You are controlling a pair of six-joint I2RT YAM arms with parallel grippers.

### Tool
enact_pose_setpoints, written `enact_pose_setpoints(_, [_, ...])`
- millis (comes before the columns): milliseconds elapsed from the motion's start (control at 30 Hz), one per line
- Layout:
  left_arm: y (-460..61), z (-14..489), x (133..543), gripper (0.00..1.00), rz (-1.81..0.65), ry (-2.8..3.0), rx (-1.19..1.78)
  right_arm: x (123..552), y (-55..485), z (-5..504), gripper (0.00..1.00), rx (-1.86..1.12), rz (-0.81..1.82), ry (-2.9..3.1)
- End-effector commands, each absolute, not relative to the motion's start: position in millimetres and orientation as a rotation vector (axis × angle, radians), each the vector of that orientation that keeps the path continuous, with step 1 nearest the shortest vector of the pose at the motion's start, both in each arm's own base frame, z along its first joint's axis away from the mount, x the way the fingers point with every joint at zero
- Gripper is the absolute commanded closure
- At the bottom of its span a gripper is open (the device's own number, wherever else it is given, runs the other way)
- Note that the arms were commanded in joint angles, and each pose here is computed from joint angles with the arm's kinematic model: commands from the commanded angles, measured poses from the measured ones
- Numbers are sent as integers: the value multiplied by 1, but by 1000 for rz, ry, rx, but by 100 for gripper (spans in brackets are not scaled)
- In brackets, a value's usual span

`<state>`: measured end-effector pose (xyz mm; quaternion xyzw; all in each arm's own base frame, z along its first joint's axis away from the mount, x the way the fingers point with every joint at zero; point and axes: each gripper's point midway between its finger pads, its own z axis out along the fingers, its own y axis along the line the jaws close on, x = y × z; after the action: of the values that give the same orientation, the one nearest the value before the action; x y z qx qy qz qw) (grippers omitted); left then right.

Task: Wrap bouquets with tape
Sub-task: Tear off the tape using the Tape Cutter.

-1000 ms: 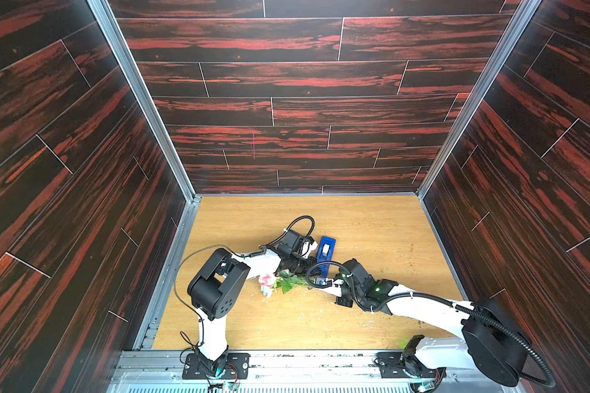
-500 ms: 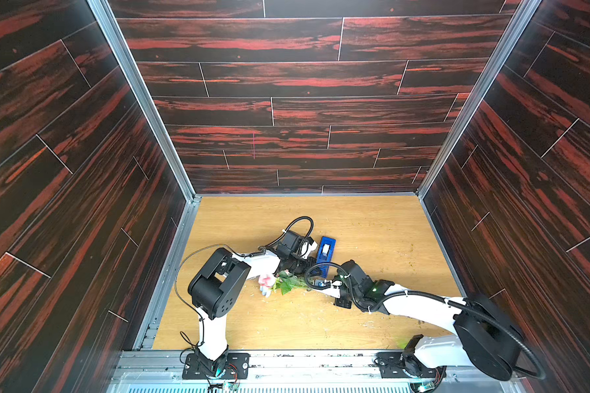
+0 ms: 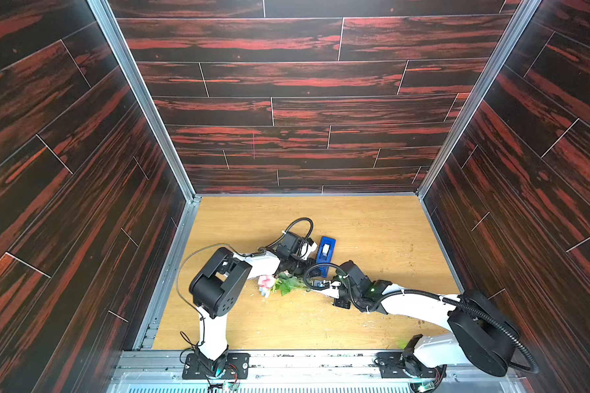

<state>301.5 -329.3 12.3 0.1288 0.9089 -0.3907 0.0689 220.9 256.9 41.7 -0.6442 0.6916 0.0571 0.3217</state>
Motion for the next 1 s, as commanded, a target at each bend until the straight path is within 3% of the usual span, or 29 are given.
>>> enact_pose_setpoints(0, [-251, -101, 266, 100, -627, 3111, 175, 218, 265, 42, 100, -1701, 205, 1782])
enact_pose_setpoints(200, [-256, -93, 269, 100, -677, 3078, 185, 219, 265, 41, 100, -1699, 207, 1782])
enact_pose_setpoints(433, [-276, 4, 295, 98, -815, 2861, 230, 217, 266, 51, 100, -1694, 215, 1763])
enact_pose_setpoints(533, [-274, 39, 303, 70, -806, 2803, 237, 217, 266, 61, 100, -1686, 217, 1739])
enact_pose_setpoints(700, [-262, 82, 314, 51, -822, 2720, 190, 214, 264, 71, 100, -1692, 217, 1726])
enact_pose_setpoints(733, [-259, 91, 317, 43, -819, 2700, 177, 214, 265, 73, 100, -1692, 220, 1724])
enact_pose_setpoints(833, [-247, 118, 323, 37, -796, 2645, 152, 212, 266, 79, 100, -1687, 235, 1708])
enact_pose_setpoints(967, [-229, 162, 325, 36, -755, 2560, 143, 209, 268, 86, 100, -1687, 249, 1703])
